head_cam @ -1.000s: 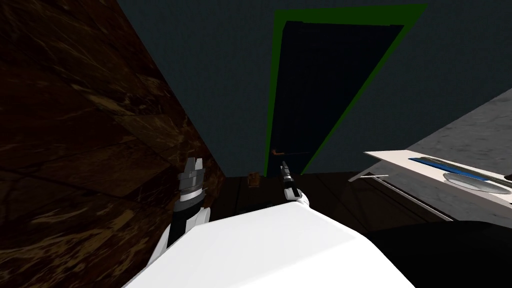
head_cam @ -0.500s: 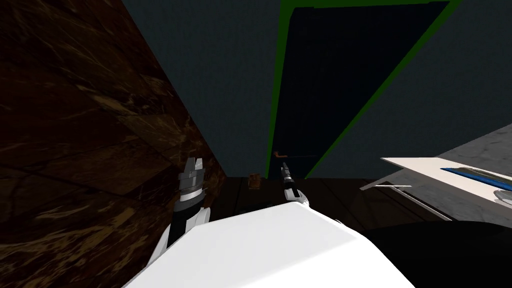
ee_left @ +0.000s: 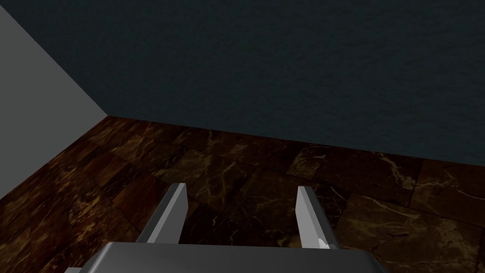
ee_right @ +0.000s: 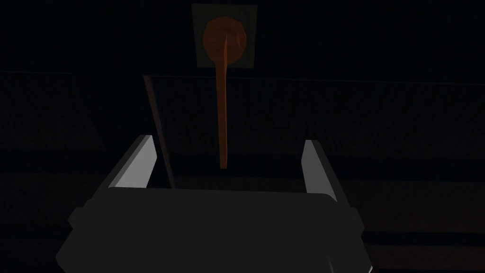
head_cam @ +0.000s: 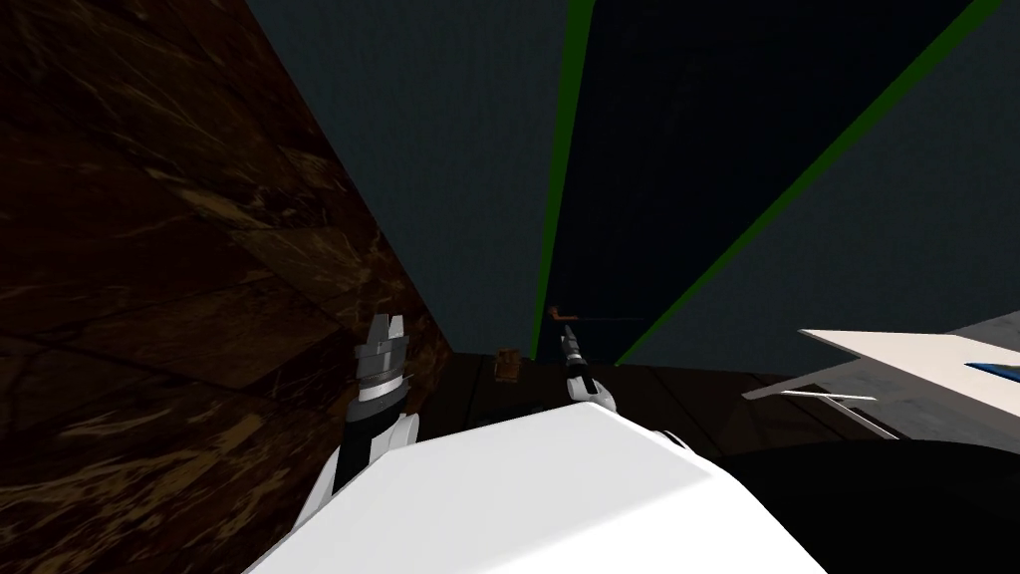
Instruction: Pull the door open
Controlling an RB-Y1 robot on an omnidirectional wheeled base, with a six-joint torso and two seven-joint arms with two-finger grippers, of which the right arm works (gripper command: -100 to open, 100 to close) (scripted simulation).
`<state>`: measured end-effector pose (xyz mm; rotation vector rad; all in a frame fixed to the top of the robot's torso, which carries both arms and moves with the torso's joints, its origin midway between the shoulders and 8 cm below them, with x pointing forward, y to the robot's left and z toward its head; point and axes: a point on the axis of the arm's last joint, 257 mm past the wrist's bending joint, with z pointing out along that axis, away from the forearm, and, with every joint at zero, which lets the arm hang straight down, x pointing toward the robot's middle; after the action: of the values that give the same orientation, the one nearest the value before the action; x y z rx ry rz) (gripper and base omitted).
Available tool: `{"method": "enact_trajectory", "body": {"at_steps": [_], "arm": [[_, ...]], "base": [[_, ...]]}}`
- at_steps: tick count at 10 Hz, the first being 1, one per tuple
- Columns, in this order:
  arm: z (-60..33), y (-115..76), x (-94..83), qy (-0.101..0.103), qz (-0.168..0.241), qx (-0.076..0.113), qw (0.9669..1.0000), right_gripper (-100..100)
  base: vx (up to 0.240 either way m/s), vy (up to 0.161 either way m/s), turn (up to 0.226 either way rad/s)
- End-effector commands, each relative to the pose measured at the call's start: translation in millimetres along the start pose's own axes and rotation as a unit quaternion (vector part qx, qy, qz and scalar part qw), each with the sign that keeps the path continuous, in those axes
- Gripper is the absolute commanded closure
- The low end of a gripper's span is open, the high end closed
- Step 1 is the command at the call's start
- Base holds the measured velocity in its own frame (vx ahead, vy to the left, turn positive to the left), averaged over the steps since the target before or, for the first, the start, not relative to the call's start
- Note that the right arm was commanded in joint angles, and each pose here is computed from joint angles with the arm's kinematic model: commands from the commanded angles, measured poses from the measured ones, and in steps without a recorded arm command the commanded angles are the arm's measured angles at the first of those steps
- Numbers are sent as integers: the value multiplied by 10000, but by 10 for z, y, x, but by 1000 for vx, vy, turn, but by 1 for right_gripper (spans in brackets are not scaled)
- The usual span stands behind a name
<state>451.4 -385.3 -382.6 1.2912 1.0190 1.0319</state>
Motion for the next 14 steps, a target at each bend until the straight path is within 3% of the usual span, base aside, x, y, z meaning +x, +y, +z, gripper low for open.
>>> {"method": "enact_trajectory", "body": {"at_steps": [1, 3, 9, 10, 11, 14], "arm": [[-8, -54, -28, -34, 16, 58, 10000, -100], [-9, -73, -33, -46, 22, 80, 10000, -100], [-176, -100, -695, -409, 23, 100, 9991, -100], [-153, -92, -625, -377, 20, 104, 9992, -100], [-153, -92, -625, -377, 20, 104, 9992, 100], [-153, -92, -625, -377, 20, 104, 9992, 100]], "base": [[52, -55, 74], [38, -50, 59], [192, -25, 116], [19, -7, 9], [0, 0, 0], [-6, 1, 2]]}}
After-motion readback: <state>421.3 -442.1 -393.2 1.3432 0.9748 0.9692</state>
